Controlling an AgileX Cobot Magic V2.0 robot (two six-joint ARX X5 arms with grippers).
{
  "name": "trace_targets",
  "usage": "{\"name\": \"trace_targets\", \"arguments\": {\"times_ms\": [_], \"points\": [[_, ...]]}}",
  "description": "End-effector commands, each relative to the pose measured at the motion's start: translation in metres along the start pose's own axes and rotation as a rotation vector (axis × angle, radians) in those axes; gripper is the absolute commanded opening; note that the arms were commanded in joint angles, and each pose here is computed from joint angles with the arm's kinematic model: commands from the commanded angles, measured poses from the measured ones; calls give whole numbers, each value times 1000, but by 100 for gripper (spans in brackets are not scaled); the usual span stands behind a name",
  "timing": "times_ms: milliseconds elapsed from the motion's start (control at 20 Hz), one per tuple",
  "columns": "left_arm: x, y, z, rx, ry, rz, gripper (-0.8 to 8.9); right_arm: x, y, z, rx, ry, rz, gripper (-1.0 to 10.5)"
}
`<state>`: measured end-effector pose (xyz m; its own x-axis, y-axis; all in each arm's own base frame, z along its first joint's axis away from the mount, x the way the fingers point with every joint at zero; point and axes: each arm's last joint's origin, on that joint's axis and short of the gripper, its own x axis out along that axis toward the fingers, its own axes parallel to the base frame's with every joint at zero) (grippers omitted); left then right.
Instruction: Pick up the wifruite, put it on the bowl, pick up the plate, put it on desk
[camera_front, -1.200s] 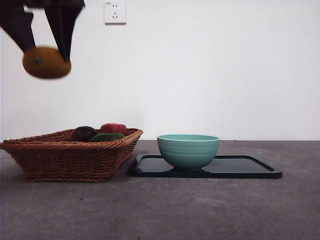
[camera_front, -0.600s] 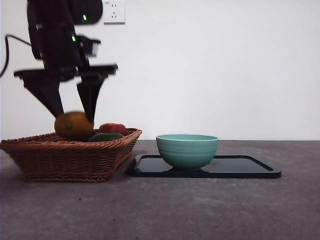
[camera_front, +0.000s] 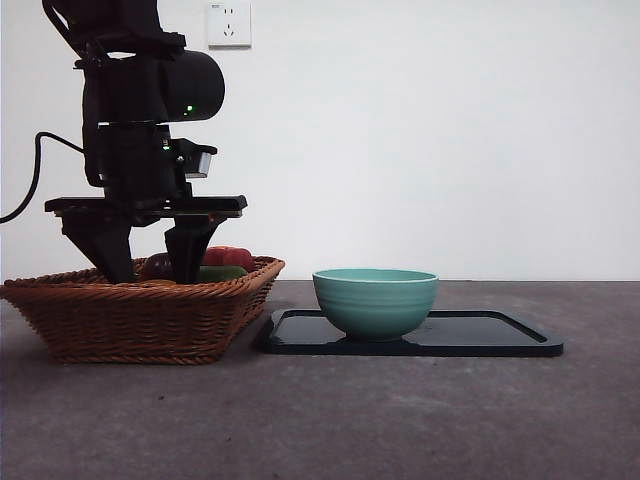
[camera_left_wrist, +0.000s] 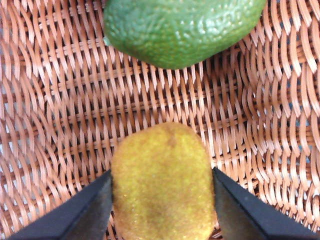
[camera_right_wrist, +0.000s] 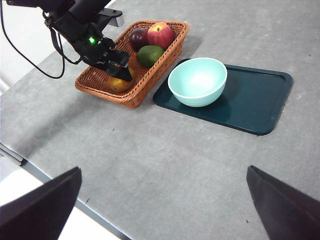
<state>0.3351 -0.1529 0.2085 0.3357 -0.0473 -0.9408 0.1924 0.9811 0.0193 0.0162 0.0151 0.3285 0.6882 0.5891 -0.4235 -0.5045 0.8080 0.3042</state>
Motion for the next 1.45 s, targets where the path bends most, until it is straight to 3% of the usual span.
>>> {"name": "trace_targets", "arguments": {"times_ms": [50,200,300,600,750,1150,1450], "points": [[7,-1,3,12,10,3,279,-2,1,2,1,-20,10,543],[1,-1,5,13,8,3,496,-2,1,2,1,-20,11,543],[-8,0,8,25,-11,-1,530,-2,1,2,1,-20,11,543],[-82,8,3,12,-175,-41,530,-2,1,2,0,-20,10,543],[-134,15,-13,28,-276,-135,530,-2,1,2,0,-20,11,543],[-246,28,-93,254,-477,-381,530,-2,1,2,0,-20,10,543],[-288,44,-163,363,-501,-469,530,-2,1,2,1,-20,10,543]]}}
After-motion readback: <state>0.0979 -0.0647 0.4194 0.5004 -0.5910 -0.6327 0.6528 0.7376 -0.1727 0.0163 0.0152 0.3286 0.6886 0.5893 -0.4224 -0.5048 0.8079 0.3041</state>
